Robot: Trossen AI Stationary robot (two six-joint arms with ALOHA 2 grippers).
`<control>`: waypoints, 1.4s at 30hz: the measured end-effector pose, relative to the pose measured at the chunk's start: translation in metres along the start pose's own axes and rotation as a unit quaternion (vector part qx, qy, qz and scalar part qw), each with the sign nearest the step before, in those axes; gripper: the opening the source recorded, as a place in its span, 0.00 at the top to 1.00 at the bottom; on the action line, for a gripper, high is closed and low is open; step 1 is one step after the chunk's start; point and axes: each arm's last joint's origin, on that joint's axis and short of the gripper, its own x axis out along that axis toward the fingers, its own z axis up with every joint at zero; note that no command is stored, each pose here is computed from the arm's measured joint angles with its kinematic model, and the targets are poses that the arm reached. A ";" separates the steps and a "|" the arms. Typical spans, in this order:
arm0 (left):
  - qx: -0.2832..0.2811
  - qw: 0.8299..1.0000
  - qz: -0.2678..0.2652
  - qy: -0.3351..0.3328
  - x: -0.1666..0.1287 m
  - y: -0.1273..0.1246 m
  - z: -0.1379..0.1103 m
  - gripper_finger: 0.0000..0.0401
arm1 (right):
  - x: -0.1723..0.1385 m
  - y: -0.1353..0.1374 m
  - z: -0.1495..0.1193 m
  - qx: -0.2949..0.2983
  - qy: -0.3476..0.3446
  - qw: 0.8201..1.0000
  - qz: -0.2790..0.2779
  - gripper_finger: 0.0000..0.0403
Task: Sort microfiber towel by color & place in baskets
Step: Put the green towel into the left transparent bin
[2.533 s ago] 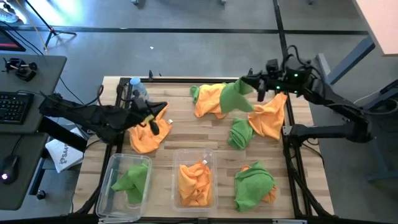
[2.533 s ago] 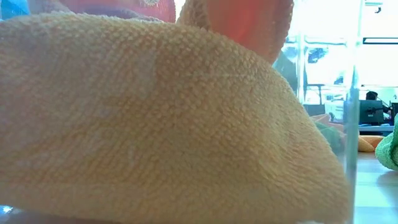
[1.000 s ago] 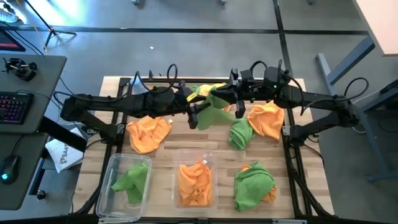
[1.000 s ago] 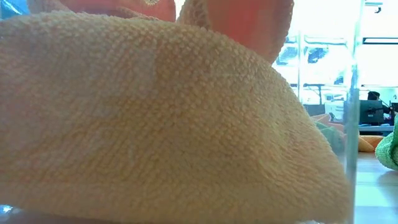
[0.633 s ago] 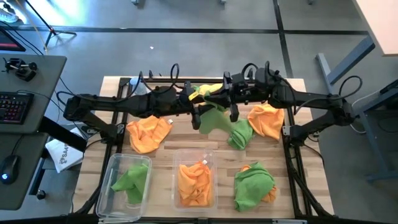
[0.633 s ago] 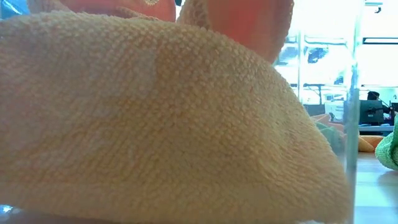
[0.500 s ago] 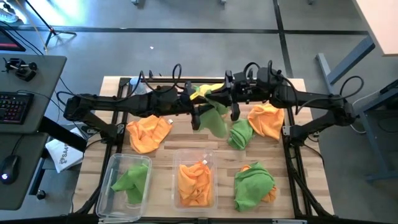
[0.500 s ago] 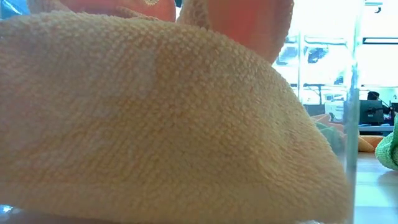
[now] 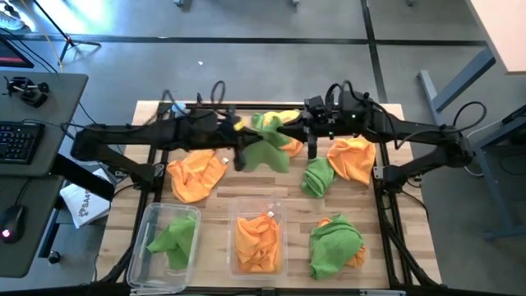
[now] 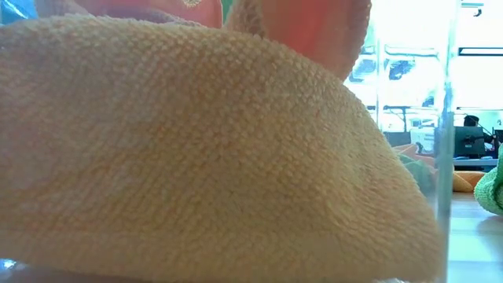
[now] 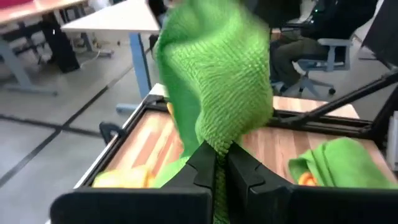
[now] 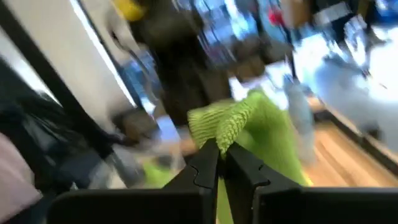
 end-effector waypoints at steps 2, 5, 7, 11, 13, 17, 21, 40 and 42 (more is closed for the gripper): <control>-0.004 1.000 -0.003 0.021 -0.017 0.001 -0.001 1.00 | -0.005 0.001 -0.005 0.017 0.023 0.999 -0.027 0.92; -0.008 0.998 -0.011 0.054 -0.042 -0.002 -0.005 1.00 | -0.013 0.004 -0.013 0.036 0.059 0.995 -0.071 0.84; -0.010 0.996 -0.016 0.086 -0.060 -0.005 -0.006 1.00 | -0.019 0.006 -0.018 0.051 0.081 0.991 -0.092 0.80; -0.012 0.989 0.002 0.145 -0.097 -0.009 0.000 1.00 | -0.028 0.012 -0.024 0.088 0.110 0.985 -0.099 0.77; -0.015 0.986 0.005 0.169 -0.114 -0.011 0.009 1.00 | -0.030 0.016 -0.027 0.102 0.126 0.982 -0.100 0.77; -0.024 0.973 0.003 0.228 -0.143 -0.013 0.024 1.00 | -0.032 0.022 -0.037 0.119 0.155 0.973 -0.126 0.77; -0.033 0.959 0.001 0.281 -0.155 -0.022 0.035 1.00 | -0.037 0.027 -0.048 0.115 0.185 0.960 -0.173 0.77; -0.123 0.919 -0.130 0.352 -0.161 -0.086 0.039 1.00 | -0.055 0.055 -0.104 0.065 0.327 0.917 -0.217 0.99; -0.135 0.910 -0.142 0.365 -0.165 -0.092 0.037 1.00 | -0.055 0.058 -0.105 0.061 0.330 0.918 -0.212 0.99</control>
